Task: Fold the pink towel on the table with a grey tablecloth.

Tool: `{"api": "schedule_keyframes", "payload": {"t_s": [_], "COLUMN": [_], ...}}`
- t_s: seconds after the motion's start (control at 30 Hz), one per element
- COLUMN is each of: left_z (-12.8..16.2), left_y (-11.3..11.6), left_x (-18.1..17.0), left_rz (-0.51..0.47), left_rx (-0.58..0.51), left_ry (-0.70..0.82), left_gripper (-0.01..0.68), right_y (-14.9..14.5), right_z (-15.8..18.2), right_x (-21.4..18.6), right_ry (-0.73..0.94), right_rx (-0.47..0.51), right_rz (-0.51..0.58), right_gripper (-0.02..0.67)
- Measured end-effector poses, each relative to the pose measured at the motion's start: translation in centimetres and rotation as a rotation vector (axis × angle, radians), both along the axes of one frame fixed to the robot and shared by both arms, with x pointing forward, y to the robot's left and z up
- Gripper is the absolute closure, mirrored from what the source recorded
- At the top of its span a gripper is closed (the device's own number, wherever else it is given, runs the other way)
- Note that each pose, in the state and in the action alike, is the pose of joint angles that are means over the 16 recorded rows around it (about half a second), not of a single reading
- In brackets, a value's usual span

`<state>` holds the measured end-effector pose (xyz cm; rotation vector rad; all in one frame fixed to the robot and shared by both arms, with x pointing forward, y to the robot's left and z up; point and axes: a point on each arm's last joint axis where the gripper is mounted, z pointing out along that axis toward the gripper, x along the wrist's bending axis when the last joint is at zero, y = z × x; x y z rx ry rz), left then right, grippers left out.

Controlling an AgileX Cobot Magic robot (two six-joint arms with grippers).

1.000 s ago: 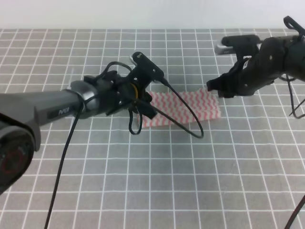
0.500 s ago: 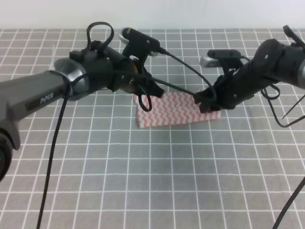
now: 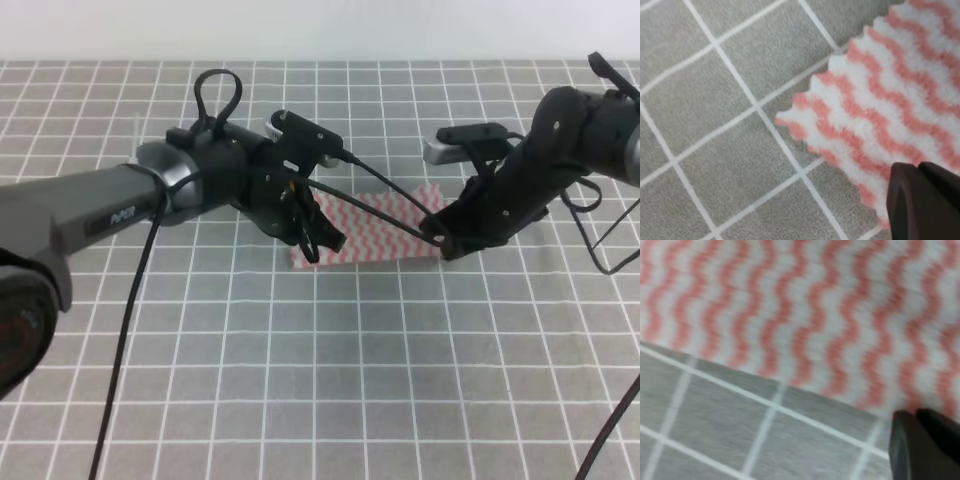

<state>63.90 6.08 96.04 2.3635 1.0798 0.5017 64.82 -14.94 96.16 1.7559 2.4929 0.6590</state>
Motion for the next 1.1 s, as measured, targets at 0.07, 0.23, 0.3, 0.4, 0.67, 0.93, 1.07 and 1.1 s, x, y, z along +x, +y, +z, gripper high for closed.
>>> {"api": "schedule_keyframes", "payload": {"t_s": [0.07, 0.23, 0.3, 0.4, 0.67, 0.93, 1.07, 1.1], "left_z": [-0.3, -0.7, -0.7, -0.7, -0.8, -0.9, -0.7, -0.6], "left_y": [0.0, 0.0, 0.0, 0.0, 0.1, 0.2, 0.2, 0.2], "left_x": [0.0, 0.0, 0.0, 0.0, -0.1, -0.2, -0.2, -0.2], "left_rz": [-0.004, -0.013, -0.016, -0.02, -0.025, -0.03, -0.037, -0.038], "left_rx": [0.007, 0.018, 0.021, 0.024, 0.033, 0.049, 0.065, 0.067], "left_ry": [0.007, 0.016, 0.016, 0.017, 0.025, 0.036, 0.035, 0.032], "left_gripper": [0.674, 0.674, 0.674, 0.674, 0.674, 0.674, 0.674, 0.674], "right_y": [-0.1, -0.3, -0.3, -0.2, 0.0, -0.1, -0.2, -0.2], "right_z": [0.2, 0.9, 1.2, 1.4, 0.4, -1.3, -1.3, -1.2], "right_x": [0.0, 0.0, 0.0, 0.1, 0.5, 0.4, 0.3, 0.2], "right_ry": [-0.002, -0.027, -0.041, -0.057, -0.054, 0.01, 0.023, 0.023], "right_rx": [-0.009, -0.019, -0.014, -0.001, 0.012, -0.02, -0.035, -0.037], "right_rz": [-0.004, -0.021, -0.027, -0.036, -0.049, -0.034, -0.025, -0.023], "right_gripper": [0.647, 0.649, 0.649, 0.649, 0.649, 0.651, 0.652, 0.652]}}
